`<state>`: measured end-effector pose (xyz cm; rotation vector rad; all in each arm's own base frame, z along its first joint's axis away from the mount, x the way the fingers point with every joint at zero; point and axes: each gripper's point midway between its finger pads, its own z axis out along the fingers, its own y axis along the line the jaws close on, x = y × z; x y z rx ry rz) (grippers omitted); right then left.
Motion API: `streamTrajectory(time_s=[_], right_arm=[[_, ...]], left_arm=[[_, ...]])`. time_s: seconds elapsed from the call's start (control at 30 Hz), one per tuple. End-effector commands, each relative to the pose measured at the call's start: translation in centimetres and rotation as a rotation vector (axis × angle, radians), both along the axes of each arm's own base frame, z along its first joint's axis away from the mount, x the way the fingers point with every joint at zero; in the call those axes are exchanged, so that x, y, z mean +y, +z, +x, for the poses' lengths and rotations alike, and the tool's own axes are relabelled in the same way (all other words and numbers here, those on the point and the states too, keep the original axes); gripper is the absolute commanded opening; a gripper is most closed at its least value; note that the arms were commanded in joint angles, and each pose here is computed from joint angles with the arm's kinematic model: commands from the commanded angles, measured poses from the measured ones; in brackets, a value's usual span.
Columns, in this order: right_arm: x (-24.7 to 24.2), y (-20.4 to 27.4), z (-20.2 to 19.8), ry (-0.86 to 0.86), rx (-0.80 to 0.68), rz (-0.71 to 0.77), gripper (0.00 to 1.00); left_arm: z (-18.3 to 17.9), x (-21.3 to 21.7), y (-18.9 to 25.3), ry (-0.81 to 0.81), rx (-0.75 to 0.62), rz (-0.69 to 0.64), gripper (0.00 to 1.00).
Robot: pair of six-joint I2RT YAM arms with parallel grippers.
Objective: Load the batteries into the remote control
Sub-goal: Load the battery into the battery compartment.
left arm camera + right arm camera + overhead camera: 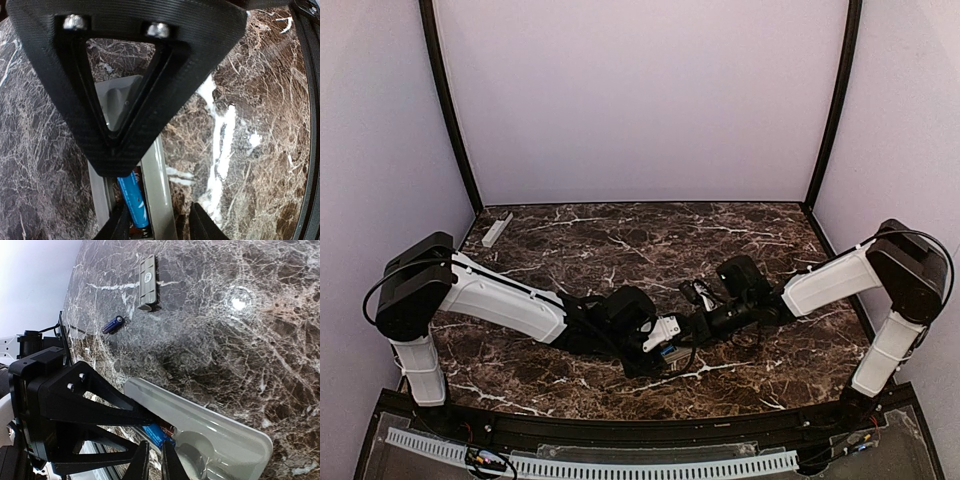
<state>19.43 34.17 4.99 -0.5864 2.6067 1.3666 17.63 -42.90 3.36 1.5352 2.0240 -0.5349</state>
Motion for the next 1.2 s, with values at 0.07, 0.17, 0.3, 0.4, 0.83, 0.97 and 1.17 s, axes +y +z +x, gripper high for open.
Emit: streamTrajectory(time_s=[0.07,0.17,0.3,0.4,0.83,0.97,1.17], right_arm=[[0.2,-0.2,0.4,-0.008,-0.019,-0.034,0.10],[0.2,-0.3,0.3,-0.007,-0.016,-0.038,0.11],[0.3,-0.2,0.2,-0.003,-0.014,-0.032,0.16],[0.3,0.0,0.5,-0.005,-0.025,-0.030,0.13],[0.6,-0.3,0.0,0.014,-0.015,-0.036,0.09],[0.6,-0.5,-0.2,0.019,-0.008,-0.042,0.07],[0.9,-1.5,-0.7,0.034,0.009,-0.066,0.04]], left_arm=[[-0.5,0.6,-1.1,0.005,0.027,0.051,0.42],[-0.5,0.6,-1.2,0.005,0.026,0.052,0.41],[-0.5,0.6,-1.2,0.004,0.028,0.053,0.41],[-0.5,0.6,-1.2,0.004,0.029,0.053,0.41],[-0.5,0.5,-1.3,0.002,0.030,0.054,0.41],[-0.5,0.6,-1.4,0.006,0.032,0.057,0.41],[-0.5,0.6,-1.5,0.007,0.031,0.058,0.41]])
